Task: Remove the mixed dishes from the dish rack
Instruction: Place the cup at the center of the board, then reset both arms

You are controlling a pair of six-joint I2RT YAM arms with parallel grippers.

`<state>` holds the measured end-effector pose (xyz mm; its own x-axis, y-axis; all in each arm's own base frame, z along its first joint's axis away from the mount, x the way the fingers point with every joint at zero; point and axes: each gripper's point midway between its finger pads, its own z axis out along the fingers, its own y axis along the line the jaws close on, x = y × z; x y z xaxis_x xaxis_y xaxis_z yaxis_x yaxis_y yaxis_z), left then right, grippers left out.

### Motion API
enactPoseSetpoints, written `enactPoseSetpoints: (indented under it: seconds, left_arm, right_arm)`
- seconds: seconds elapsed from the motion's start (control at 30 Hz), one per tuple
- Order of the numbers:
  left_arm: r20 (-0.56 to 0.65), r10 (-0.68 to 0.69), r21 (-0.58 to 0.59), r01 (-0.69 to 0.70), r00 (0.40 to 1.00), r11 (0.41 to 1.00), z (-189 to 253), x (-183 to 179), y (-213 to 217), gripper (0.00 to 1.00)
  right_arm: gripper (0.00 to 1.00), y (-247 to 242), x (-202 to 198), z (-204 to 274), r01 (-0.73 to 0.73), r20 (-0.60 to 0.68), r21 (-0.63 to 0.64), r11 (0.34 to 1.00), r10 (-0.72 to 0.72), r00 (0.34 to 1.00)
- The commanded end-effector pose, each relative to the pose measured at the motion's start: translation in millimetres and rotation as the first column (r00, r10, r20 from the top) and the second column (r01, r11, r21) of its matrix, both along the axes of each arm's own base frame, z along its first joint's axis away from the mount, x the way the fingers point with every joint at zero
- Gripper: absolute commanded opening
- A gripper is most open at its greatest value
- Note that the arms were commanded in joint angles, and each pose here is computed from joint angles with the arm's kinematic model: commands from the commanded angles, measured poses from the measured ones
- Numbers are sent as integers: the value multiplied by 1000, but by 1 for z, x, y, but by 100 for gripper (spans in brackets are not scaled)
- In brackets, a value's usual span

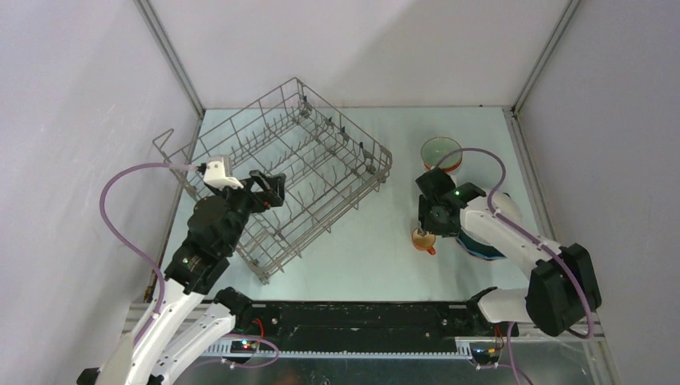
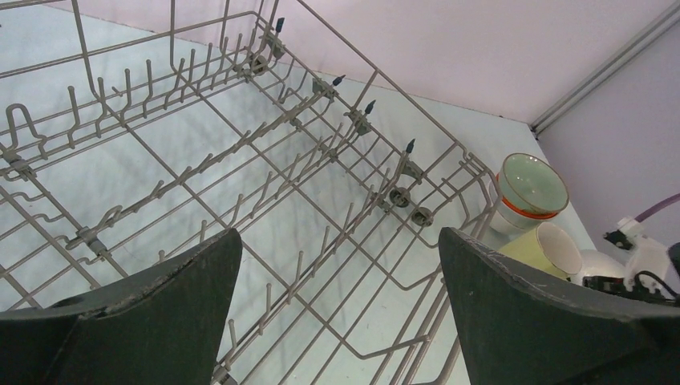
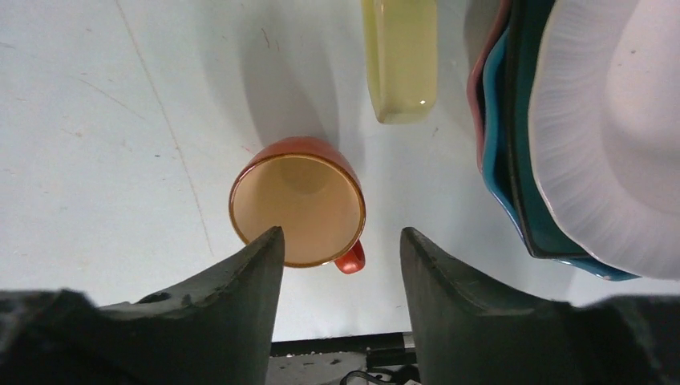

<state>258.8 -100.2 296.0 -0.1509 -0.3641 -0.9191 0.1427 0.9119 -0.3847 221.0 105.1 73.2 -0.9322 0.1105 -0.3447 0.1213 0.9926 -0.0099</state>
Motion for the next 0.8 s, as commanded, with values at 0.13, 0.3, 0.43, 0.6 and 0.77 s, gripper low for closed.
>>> enactPoseSetpoints:
  seconds: [0.13, 0.3, 0.43, 0.6, 0.77]
  left_arm:
    - [29, 13, 3, -14, 999, 1000, 7, -2, 4, 100]
    - [23, 30, -20, -30, 999, 999, 9, -4, 7, 100]
    - [4, 68, -32, -67, 998, 997, 6, -8, 15, 100]
    - [-13, 186, -39, -186, 983, 982, 0, -19, 43, 100]
    - [-10, 273, -71, -273, 962, 959, -1, -31, 65, 100]
  right_arm:
    - [87, 7, 20, 59, -43, 272, 114, 993, 11, 962]
    - [99, 20, 41, 132, -130, 584, 239, 962, -35, 811]
    - [100, 13, 44, 179, -159, 752, 308, 938, -138, 644]
    - [99, -32, 37, 206, -22, 833, 400, 916, -353, 427]
    - [100, -54, 29, 220, 18, 848, 454, 891, -439, 297]
